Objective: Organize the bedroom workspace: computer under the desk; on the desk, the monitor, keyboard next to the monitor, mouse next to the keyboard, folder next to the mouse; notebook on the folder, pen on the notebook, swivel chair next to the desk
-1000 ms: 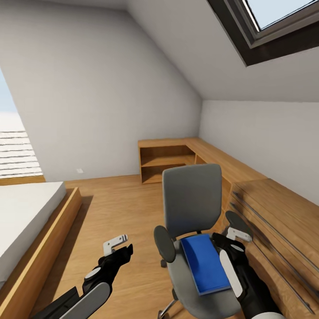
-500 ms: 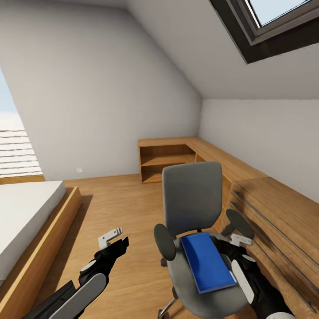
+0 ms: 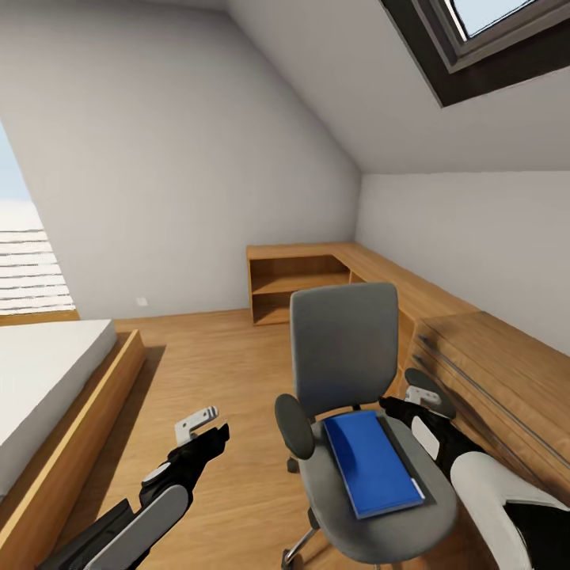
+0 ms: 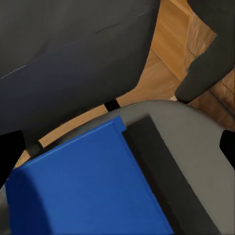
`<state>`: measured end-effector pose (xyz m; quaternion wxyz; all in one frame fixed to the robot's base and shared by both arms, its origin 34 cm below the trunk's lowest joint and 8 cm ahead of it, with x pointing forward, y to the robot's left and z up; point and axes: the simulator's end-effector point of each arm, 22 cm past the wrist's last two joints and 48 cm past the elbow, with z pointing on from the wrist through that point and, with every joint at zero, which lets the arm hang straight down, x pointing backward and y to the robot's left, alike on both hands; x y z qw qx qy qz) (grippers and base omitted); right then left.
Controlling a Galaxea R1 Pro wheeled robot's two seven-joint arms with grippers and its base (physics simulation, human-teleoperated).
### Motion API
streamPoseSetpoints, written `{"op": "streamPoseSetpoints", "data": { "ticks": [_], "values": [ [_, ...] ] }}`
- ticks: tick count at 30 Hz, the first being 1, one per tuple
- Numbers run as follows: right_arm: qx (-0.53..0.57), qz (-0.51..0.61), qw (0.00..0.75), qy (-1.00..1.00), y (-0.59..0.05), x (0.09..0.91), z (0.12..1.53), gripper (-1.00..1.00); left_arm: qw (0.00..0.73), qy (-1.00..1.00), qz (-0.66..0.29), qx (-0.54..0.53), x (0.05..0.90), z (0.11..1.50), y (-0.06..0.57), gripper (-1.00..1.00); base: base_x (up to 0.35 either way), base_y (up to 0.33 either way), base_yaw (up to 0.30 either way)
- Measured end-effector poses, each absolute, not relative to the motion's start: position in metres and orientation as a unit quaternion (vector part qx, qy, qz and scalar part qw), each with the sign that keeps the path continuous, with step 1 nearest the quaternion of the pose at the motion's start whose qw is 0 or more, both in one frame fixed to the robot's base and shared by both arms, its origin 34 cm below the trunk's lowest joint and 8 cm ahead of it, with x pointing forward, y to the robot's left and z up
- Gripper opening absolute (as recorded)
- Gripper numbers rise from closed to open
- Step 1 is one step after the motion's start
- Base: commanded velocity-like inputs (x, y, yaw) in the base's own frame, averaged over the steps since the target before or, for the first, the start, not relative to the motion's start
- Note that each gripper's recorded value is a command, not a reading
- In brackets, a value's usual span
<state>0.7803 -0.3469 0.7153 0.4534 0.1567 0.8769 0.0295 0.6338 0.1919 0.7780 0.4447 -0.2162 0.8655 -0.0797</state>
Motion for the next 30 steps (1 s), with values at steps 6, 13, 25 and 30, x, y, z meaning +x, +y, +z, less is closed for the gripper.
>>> {"op": "streamPoseSetpoints", "data": {
  "ticks": [6,13,25,30],
  "values": [
    [0.146,0.064,0.453,0.877,-0.331,0.782,0.705,1.0,0.39,0.892,-0.103,-0.204,0.623,0.754,0.18,1.0,0.0,0.0,0.0],
    [0.172,0.08,0.452,0.872,-0.334,0.781,0.694,1.0,0.382,0.893,-0.17,-0.167,0.627,0.759,0.161,1.0,0.0,0.0,0.0],
    [0.238,0.131,0.431,0.861,-0.329,0.775,0.668,1.0,0.373,0.889,-0.229,-0.136,0.619,0.751,0.158,1.0,0.0,0.0,0.0],
    [0.243,0.136,0.426,0.861,-0.328,0.773,0.657,1.0,0.372,0.889,-0.23,-0.136,0.617,0.741,0.157,1.0,0.0,0.0,0.0]
  ]
}}
